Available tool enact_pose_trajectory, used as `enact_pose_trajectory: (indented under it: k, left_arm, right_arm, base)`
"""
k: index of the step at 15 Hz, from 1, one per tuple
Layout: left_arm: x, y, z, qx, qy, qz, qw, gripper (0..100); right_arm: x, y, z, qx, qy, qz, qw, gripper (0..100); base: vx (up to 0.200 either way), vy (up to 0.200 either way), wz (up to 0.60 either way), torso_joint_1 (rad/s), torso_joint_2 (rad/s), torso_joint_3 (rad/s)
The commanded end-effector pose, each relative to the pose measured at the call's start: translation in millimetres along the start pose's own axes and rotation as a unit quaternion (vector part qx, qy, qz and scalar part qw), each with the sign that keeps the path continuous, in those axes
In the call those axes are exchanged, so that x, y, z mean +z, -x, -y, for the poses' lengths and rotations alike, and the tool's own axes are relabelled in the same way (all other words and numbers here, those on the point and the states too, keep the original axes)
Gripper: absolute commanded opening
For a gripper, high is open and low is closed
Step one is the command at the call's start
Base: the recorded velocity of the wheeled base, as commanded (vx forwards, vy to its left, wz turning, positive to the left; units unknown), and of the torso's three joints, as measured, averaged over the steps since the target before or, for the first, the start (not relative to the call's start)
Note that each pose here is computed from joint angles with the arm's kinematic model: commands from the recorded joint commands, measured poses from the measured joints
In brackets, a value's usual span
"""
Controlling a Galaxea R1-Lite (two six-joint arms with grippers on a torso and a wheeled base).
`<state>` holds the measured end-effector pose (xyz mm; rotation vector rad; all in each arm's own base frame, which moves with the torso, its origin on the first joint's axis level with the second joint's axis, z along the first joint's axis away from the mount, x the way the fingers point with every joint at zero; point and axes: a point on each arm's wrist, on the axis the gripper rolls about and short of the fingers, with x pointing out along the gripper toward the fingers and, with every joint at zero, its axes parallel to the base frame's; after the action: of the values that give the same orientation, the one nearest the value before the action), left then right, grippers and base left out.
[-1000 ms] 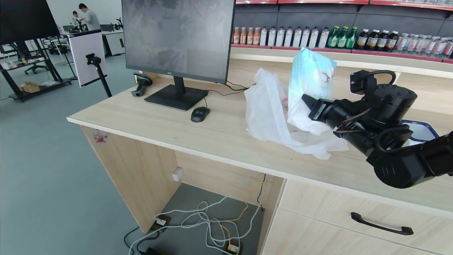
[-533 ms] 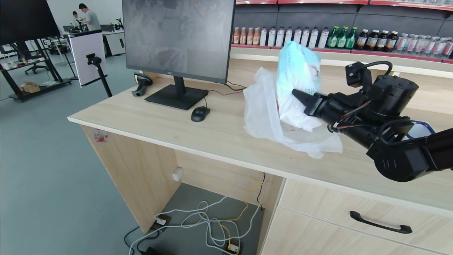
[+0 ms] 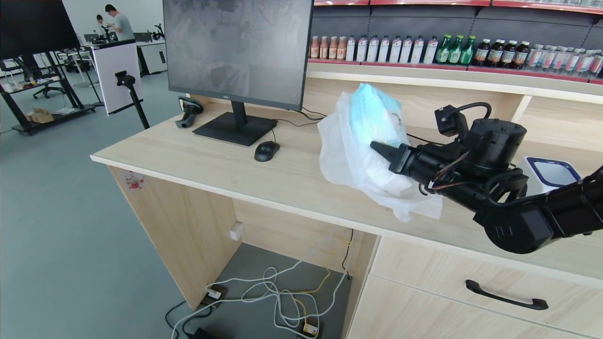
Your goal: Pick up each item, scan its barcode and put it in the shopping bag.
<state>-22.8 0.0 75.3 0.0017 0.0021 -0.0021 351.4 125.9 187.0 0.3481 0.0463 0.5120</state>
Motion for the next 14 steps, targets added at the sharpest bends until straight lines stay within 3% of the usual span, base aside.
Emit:
enact_pose_trajectory:
  k: [1, 4, 7, 11, 12, 14]
  left_arm:
    - [0.0, 0, 0.0, 0.000, 0.000, 0.000, 1.0000, 100]
    - [0.2, 0, 0.0, 0.000, 0.000, 0.001, 1.0000, 100]
    - [0.2, 0, 0.0, 0.000, -0.001, 0.001, 1.0000, 100]
    - [0.2, 0, 0.0, 0.000, -0.001, 0.001, 1.0000, 100]
    - [0.2, 0, 0.0, 0.000, -0.001, 0.001, 1.0000, 100]
    - [0.2, 0, 0.0, 0.000, -0.001, 0.001, 1.0000, 100]
  right_arm:
    - [-5, -2, 2, -0.010, -0.002, -0.019, 1.000, 0]
    - [-9, 2, 7, -0.062, -0.005, -0.036, 0.997, 0]
    - [4, 14, 10, -0.114, -0.006, -0.045, 0.992, 0]
    - [27, 31, 34, -0.157, 0.022, -0.031, 0.987, 0]
    - [32, 33, 35, -0.157, 0.026, -0.024, 0.987, 0]
    - [40, 26, 18, -0.117, 0.028, -0.011, 0.993, 0]
  base:
    - [0.000, 0.000, 0.00, 0.000, 0.00, 0.000]
    - [0.000, 0.000, 0.00, 0.000, 0.00, 0.000]
    - [0.000, 0.000, 0.00, 0.000, 0.00, 0.000]
    - [0.000, 0.000, 0.00, 0.000, 0.00, 0.000]
    - [0.000, 0.000, 0.00, 0.000, 0.00, 0.000]
    - [0.000, 0.000, 0.00, 0.000, 0.00, 0.000]
